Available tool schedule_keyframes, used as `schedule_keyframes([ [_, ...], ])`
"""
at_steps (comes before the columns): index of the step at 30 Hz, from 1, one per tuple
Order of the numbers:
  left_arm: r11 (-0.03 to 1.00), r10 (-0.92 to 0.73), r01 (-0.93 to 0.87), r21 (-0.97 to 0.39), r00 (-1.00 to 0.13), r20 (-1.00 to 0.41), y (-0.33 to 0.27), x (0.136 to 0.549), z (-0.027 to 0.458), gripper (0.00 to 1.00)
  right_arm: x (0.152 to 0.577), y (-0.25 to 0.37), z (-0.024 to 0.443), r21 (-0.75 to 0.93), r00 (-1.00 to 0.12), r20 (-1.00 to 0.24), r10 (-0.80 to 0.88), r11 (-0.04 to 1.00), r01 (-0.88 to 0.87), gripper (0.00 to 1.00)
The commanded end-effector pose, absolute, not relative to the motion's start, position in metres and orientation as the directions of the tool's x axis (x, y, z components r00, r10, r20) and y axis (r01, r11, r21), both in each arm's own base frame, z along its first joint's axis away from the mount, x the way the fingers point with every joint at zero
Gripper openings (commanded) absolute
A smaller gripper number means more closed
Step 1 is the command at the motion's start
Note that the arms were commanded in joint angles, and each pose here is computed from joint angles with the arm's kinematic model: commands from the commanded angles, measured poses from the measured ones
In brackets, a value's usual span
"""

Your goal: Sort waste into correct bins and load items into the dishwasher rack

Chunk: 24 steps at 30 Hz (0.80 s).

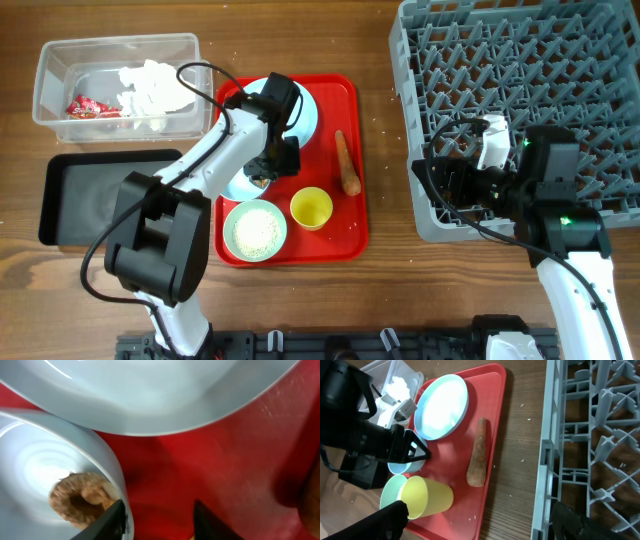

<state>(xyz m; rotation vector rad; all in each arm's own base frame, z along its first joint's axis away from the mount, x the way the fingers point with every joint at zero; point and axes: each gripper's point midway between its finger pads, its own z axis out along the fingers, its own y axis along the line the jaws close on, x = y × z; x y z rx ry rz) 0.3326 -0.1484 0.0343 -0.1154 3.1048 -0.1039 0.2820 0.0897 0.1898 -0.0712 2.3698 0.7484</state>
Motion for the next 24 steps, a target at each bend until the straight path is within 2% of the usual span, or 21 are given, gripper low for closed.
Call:
schedule_keyframes([
  [1,0.997,-0.072,-0.073,0.001,-0.994,-0.080,-0.136,0.337,0.037,0.28,0.286,0.087,0.195,0.469,-0.776,-0.620,0.118,0.848,-0.246,0.94],
  [8,0.996,-0.065,-0.070,0.047,-0.993,-0.101,-0.127,0.339,0.029,0.18,0.287,0.085,0.194,0.462,-0.775,-0.621,0.119,0.854,-0.239,0.94],
  [11,0.996,-0.065,-0.070,0.047,-0.993,-0.100,-0.126,0.336,0.021,0.16,0.287,0.084,0.194,0.457,-0.774,-0.621,0.120,0.858,-0.235,0.94],
  [14,0.996,-0.064,-0.069,0.052,-0.994,-0.091,-0.125,0.332,0.017,0.05,0.288,0.082,0.193,0.448,-0.774,-0.621,0.121,0.865,-0.225,0.94],
  [16,0.996,-0.064,-0.069,0.052,-0.994,-0.090,-0.124,0.332,0.017,0.04,0.287,0.082,0.193,0.449,-0.775,-0.620,0.121,0.865,-0.224,0.94],
  [20,0.998,-0.066,-0.064,-0.021,-0.993,-0.098,-0.138,0.337,0.032,0.04,0.287,0.082,0.193,0.449,-0.775,-0.620,0.121,0.865,-0.224,0.94],
  [24,0.989,-0.072,-0.057,-0.135,-0.991,-0.111,-0.157,0.344,0.078,0.04,0.287,0.082,0.192,0.450,-0.778,-0.617,0.121,0.865,-0.223,0.94],
])
